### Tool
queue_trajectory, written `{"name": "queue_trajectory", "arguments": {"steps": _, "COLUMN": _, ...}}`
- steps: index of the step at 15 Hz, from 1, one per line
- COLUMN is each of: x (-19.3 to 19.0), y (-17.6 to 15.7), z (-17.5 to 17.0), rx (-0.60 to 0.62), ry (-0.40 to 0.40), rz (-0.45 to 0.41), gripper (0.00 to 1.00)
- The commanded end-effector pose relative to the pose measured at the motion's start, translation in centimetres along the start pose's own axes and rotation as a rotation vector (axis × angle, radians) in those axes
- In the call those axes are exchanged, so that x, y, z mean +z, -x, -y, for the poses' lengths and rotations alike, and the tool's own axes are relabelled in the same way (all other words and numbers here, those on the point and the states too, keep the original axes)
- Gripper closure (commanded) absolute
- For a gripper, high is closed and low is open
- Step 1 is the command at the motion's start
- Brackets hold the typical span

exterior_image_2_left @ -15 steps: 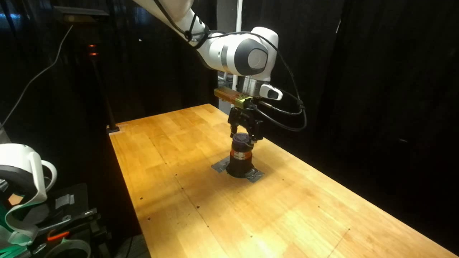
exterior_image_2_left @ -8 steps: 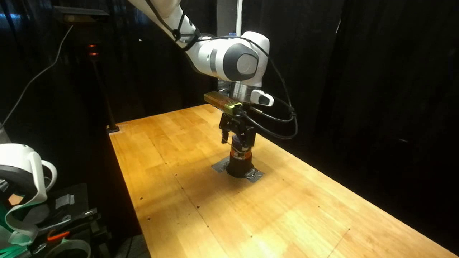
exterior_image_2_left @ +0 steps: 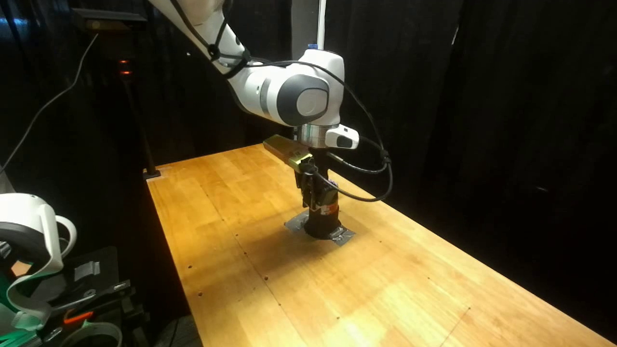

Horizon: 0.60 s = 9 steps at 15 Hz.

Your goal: Put a rubber band around the base of the cup

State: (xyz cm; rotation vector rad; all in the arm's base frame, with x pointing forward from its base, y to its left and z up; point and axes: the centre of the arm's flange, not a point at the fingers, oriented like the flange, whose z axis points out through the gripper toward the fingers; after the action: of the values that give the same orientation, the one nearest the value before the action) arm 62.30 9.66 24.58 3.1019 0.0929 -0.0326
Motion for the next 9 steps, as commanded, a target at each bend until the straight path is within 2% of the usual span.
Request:
{"name": "queue_trajectory", "arguments": {"steps": 1, "x": -0.7, "y": 4.0, "z": -0.5, "rx": 0.014, "ry": 0.011, "rz": -0.087, "gripper": 0.88}}
{"name": "queue_trajectory", "arguments": {"steps": 2, "x": -0.7, "y": 4.6, "z": -0.6, "rx": 0.008, "ry": 0.007, "rz": -0.124, "gripper": 0.93}}
{"name": "queue_trajectory", "arguments": {"steps": 5, "x": -0.7, "y": 6.3, "z": -0.4, "rx": -0.035, "ry": 0.012, "rz": -0.271, "gripper": 0.98}}
{"name": "queue_trajectory", "arguments": {"steps": 6, "x": -0.7, "y": 7.0, "z": -0.3, "rx": -0.054, "ry": 0.020, "rz": -0.324, "gripper": 0.93}}
{"name": "queue_trajectory", "arguments": {"steps": 9, "x": -0.3, "y": 8.8, "z": -0.3, "rx": -0.106, "ry": 0.045, "rz": -0.454, "gripper": 0.92}}
